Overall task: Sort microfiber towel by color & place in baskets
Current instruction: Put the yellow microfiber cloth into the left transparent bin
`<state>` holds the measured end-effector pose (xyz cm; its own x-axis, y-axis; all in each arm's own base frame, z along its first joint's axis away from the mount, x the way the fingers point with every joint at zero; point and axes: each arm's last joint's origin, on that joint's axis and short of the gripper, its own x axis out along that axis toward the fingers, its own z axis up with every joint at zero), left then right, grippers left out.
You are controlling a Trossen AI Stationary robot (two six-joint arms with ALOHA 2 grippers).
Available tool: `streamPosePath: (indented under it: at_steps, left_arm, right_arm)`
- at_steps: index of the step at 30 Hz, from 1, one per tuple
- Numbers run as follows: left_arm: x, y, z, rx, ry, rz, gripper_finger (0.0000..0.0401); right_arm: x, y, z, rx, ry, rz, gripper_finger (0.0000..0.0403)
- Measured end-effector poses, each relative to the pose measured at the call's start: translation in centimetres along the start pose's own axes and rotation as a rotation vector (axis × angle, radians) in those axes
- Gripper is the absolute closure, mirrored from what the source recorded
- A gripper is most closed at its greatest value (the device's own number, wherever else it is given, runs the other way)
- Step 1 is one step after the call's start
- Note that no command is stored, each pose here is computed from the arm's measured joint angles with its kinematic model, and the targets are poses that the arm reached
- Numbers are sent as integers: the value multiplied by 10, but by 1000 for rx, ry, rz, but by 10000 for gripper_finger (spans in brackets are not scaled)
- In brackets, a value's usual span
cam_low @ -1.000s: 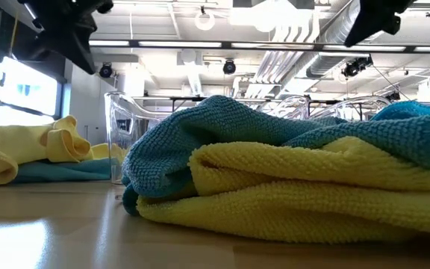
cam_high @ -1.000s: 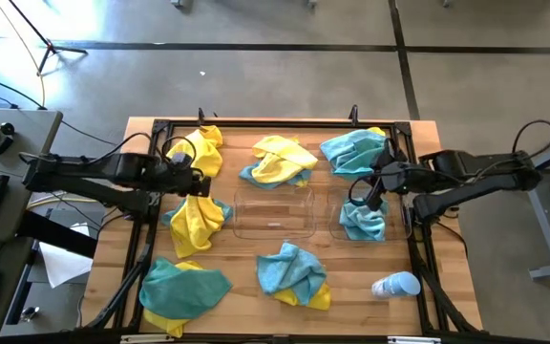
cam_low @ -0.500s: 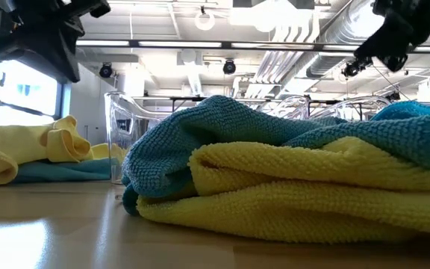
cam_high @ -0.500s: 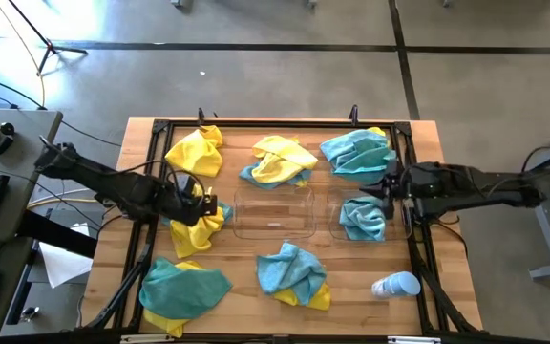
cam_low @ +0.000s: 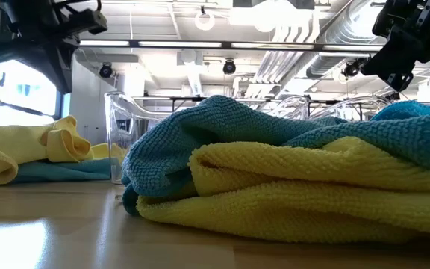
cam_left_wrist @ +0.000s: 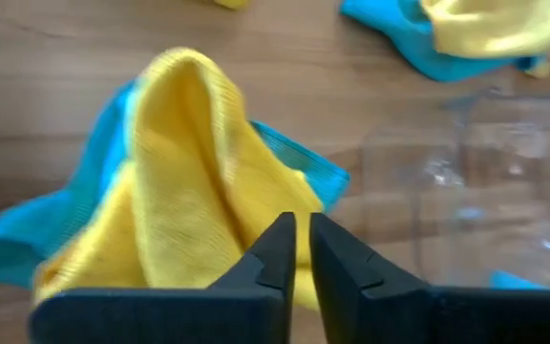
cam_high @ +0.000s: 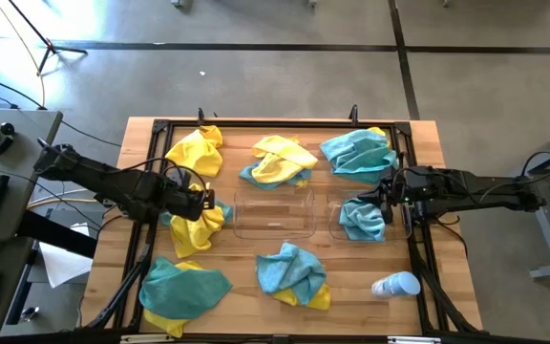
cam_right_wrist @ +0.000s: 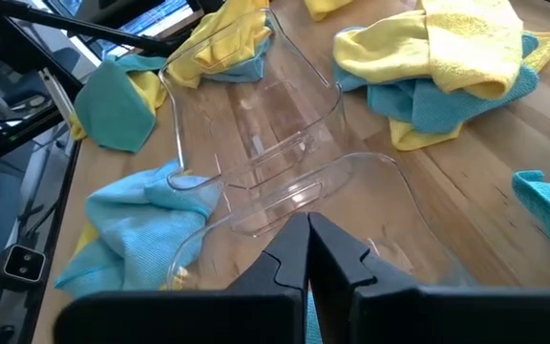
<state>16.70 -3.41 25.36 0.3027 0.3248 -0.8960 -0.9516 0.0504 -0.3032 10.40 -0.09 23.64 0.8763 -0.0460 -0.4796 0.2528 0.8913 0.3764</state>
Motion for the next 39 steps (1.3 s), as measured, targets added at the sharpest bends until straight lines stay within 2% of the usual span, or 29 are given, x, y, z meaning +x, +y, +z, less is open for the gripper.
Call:
streamPosePath:
  at_steps: [7, 12, 17, 22, 27, 29, 32, 39]
  left_arm:
    - [7, -1, 2, 72, 33, 66, 274]
    - [16, -5, -3, -26, 73, 133, 228]
    - [32, -11, -12, -23, 79, 223, 212]
    - [48, -16, -21, -73, 77, 315, 211]
    - [61, -19, -29, -70, 116, 387, 211]
    - [64, -20, -31, -70, 118, 386, 218]
    - [67, -23, -32, -67, 118, 370, 249]
    - [67, -23, -33, -49, 84, 354, 388]
  right_arm:
    - [0, 0, 0, 3, 1, -1, 403]
    - [0, 0, 0, 3, 2, -2, 403]
    - [0, 0, -1, 21, 6, -4, 403]
    - [0, 0, -1, 25, 6, -4, 403]
    - [0, 0, -1, 26, 6, -4, 403]
    - [0, 0, -1, 26, 6, -5, 403]
    - [0, 0, -1, 26, 6, -5, 403]
    - [0, 0, -1, 26, 6, -5, 403]
